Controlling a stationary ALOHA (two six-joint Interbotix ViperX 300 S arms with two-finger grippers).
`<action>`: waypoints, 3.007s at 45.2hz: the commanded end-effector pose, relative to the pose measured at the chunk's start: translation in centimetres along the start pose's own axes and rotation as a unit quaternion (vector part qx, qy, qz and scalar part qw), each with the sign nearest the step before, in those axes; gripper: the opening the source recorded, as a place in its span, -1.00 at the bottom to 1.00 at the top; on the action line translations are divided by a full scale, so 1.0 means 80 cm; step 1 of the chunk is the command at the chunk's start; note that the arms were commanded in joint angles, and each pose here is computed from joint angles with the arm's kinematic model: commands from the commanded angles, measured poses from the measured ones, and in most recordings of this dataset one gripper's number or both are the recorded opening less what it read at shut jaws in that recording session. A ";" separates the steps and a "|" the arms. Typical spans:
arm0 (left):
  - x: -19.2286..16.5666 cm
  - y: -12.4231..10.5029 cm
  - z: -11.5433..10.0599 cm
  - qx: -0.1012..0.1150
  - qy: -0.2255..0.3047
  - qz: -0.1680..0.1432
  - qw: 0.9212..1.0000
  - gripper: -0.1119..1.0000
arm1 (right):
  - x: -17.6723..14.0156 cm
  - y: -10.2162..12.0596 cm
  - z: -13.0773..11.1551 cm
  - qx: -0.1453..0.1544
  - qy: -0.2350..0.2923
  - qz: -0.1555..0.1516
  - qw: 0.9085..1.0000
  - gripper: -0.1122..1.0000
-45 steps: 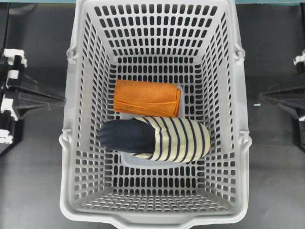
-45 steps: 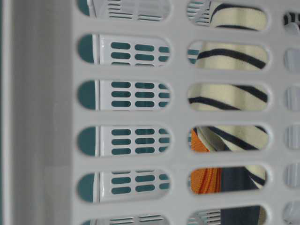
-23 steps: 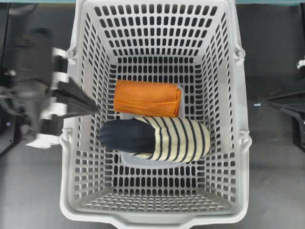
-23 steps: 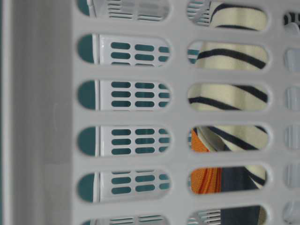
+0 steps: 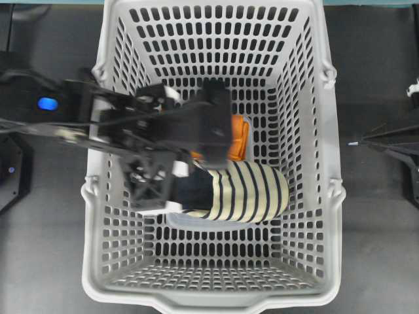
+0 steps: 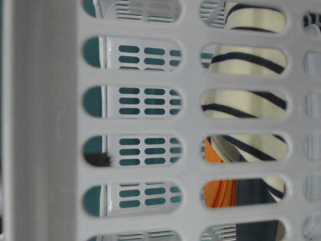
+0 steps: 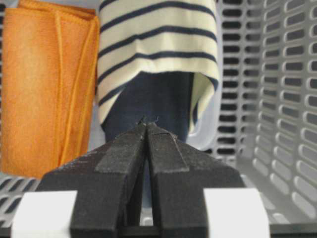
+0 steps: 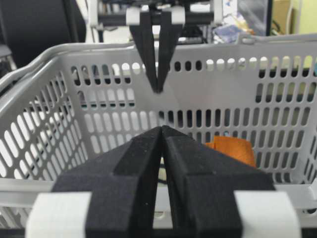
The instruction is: Pick up the slipper from the shopping basket with the left arm.
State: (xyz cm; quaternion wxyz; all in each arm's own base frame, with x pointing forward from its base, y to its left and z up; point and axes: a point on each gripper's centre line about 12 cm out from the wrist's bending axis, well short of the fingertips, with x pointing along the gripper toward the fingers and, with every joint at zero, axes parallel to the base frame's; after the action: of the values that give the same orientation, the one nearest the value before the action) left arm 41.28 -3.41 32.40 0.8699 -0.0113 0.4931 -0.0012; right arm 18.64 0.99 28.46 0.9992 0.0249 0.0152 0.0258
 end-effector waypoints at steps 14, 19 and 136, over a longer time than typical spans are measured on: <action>0.037 -0.013 0.033 0.008 0.017 0.000 1.000 -0.21 | 0.002 0.005 0.003 0.003 -0.003 0.010 1.000 -0.80; 0.052 -0.020 0.035 0.010 0.026 -0.001 1.000 0.40 | 0.001 0.005 0.002 0.004 -0.002 0.011 1.000 -0.80; -0.052 -0.004 0.112 -0.009 0.042 0.012 0.999 -0.70 | -0.001 0.004 -0.006 0.006 0.004 0.009 1.000 -0.80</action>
State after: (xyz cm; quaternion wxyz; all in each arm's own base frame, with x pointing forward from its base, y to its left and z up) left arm 47.20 -3.57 39.11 0.8366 -0.0135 0.5476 0.0130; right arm 18.40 1.31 27.78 0.9988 0.0283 0.0217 0.0346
